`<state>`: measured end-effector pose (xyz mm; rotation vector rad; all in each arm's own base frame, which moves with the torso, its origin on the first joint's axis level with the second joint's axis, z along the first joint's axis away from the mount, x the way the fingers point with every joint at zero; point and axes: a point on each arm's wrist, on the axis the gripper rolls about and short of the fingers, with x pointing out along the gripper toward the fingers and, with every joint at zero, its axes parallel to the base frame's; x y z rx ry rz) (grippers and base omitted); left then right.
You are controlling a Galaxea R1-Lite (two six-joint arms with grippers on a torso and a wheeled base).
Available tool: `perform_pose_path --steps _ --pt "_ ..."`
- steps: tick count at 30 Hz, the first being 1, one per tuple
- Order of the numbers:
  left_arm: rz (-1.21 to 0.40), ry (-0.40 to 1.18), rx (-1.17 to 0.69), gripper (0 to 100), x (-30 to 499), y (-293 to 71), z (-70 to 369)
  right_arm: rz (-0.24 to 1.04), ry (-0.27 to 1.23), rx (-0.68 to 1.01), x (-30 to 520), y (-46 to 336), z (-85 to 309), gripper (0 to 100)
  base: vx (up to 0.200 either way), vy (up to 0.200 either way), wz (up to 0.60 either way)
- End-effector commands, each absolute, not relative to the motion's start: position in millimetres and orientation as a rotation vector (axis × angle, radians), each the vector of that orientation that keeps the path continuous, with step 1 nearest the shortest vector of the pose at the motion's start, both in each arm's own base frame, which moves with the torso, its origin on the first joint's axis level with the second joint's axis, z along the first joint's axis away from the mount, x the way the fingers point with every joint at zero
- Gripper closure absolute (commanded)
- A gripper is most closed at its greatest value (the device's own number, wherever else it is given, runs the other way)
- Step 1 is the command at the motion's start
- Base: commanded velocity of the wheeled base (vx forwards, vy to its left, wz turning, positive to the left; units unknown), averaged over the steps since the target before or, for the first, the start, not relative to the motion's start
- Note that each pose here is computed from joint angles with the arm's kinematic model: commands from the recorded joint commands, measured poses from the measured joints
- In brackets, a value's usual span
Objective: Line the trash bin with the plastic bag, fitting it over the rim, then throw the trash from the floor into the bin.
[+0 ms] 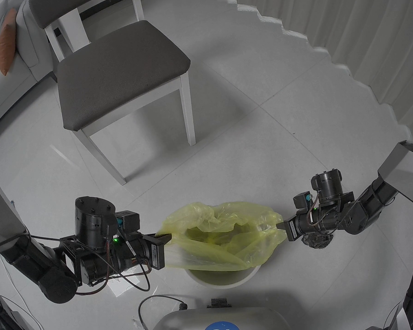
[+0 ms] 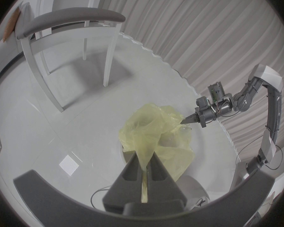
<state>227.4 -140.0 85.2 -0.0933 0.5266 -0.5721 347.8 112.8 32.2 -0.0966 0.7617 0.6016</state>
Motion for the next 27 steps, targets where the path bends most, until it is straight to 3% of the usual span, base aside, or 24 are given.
perform_pose_path --steps 1,16,17,27 --pt "-0.567 0.531 -0.096 100 229.3 -139.0 83.5 0.608 0.739 -0.090 350.1 112.7 38.3 100 0.000 0.000 0.00" --pt "-0.616 0.567 -0.124 100 217.8 -157.2 65.1 0.621 0.786 -0.105 354.5 117.6 17.9 100 0.000 0.000 0.00" --pt "-0.616 0.568 -0.127 100 216.9 -157.0 65.4 0.620 0.786 -0.106 354.6 117.0 17.9 0 0.000 0.000 0.00" --pt "-0.573 0.580 -0.174 100 211.2 -158.2 64.8 0.612 0.762 -0.085 348.2 97.8 27.7 0 0.000 0.000 0.00"
